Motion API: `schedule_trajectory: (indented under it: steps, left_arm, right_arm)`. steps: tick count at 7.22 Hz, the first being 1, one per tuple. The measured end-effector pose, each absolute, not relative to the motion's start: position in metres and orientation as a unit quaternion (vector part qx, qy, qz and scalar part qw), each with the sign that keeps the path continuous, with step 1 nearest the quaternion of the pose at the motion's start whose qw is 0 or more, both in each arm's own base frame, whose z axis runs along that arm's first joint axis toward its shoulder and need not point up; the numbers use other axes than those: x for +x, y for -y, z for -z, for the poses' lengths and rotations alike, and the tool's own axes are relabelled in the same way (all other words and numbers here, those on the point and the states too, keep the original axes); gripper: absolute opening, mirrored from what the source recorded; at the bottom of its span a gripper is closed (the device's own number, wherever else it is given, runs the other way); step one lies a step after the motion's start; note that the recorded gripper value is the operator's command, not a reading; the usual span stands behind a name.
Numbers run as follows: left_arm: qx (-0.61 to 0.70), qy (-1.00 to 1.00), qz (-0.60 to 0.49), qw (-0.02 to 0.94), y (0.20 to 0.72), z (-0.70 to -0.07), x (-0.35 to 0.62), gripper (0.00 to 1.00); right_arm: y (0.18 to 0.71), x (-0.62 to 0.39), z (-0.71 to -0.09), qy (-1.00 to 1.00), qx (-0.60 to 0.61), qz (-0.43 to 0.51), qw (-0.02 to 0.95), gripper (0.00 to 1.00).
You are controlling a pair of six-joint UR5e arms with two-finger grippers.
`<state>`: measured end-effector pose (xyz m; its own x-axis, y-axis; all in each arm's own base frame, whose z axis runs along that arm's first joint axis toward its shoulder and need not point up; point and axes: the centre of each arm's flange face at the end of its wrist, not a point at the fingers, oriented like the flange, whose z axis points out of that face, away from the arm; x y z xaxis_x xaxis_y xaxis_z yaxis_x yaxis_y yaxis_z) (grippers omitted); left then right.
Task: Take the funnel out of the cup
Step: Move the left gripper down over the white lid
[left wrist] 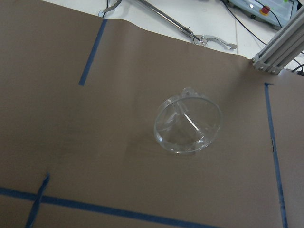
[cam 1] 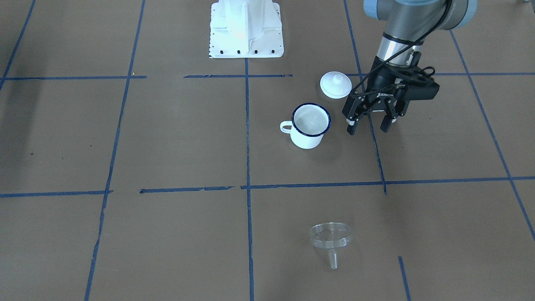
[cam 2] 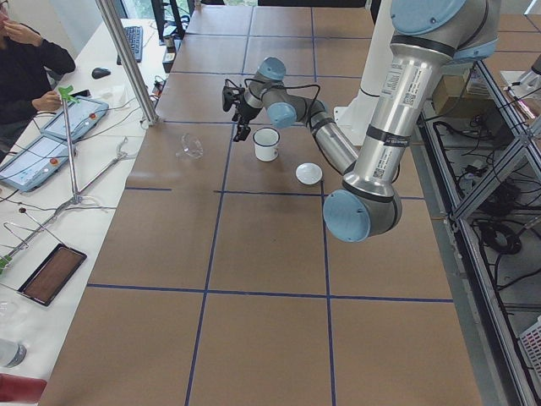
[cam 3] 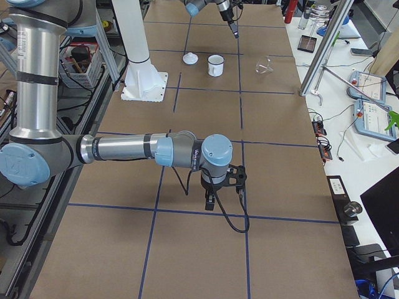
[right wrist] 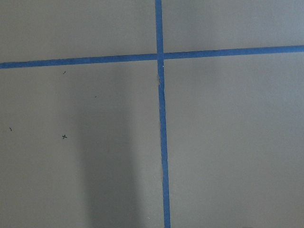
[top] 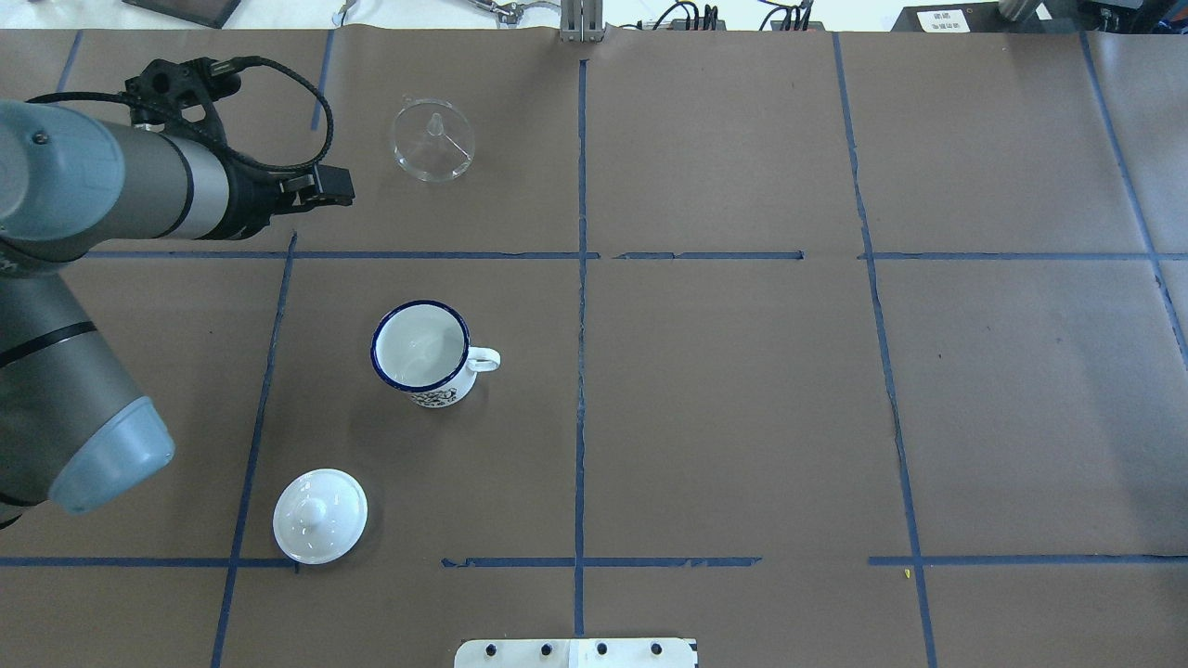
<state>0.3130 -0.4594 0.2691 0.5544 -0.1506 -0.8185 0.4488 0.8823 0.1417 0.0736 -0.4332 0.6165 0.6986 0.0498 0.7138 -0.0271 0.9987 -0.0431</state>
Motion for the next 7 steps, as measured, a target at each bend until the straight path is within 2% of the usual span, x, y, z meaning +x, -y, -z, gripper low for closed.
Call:
schedule_trajectory:
  steps: [2,5,7]
  left_arm:
    - [0.115,-0.417,0.145,0.890,0.421,-0.272,0.302,1.00]
    - [0.025,-0.391,0.069,0.918,0.350,-0.309,0.355,1.00]
    - [-0.009,-0.372,0.040,0.927,0.325,-0.331,0.386,1.00]
  right_arm:
    - [0.430,0.075,-0.617,0.388,-0.014,-0.022,0.921,1.00]
    - [0.431,0.076,-0.617,0.387,-0.014,-0.023,0.922,1.00]
    - [0.433,0.076,-0.615,0.387,-0.013,-0.023,0.922,1.00]
